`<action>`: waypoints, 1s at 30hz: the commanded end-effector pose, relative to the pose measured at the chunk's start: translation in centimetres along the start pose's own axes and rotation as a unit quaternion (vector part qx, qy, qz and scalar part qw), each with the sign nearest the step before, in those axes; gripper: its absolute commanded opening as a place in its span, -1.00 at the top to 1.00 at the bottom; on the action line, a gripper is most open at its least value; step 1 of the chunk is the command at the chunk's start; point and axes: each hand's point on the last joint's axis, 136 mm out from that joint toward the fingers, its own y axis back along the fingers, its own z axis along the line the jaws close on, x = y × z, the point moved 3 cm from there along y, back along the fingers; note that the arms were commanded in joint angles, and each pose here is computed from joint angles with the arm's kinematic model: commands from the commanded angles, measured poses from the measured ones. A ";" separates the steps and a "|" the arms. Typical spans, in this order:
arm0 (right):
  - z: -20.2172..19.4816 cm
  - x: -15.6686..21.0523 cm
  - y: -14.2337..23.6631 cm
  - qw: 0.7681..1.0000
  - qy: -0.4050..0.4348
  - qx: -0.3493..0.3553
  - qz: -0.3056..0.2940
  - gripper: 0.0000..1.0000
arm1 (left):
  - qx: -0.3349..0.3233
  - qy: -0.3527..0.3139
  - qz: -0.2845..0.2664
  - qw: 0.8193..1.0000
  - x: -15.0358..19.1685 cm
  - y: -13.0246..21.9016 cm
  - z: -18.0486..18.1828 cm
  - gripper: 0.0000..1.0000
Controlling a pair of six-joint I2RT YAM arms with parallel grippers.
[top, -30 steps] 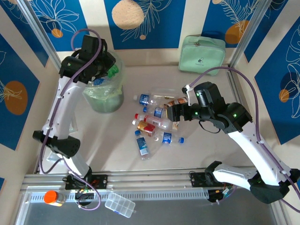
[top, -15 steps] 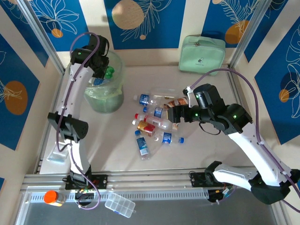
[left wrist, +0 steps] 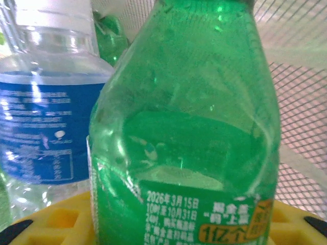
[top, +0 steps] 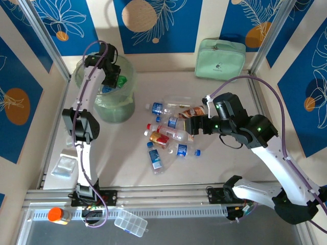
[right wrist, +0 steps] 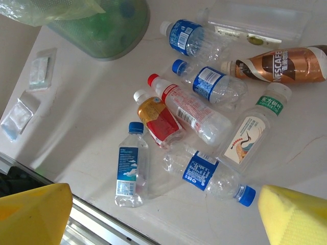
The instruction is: Put the plastic bottles in the bin
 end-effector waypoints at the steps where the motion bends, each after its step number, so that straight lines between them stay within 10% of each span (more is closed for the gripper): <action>1: -0.3 0.4 0.3 1.000 0.005 0.007 -0.002 -0.88 | -0.011 -0.010 0.021 1.000 0.3 -1.3 0.4 0.09; 13: -0.2 0.1 0.6 1.000 0.020 0.006 -0.007 -0.89 | 0.021 -0.011 0.035 0.999 -0.2 -0.1 -0.6 -0.88; 30: 0.8 -0.4 1.7 0.999 0.037 -0.023 -0.019 -0.88 | 0.182 -0.152 0.038 0.971 0.8 15.1 -2.8 -0.75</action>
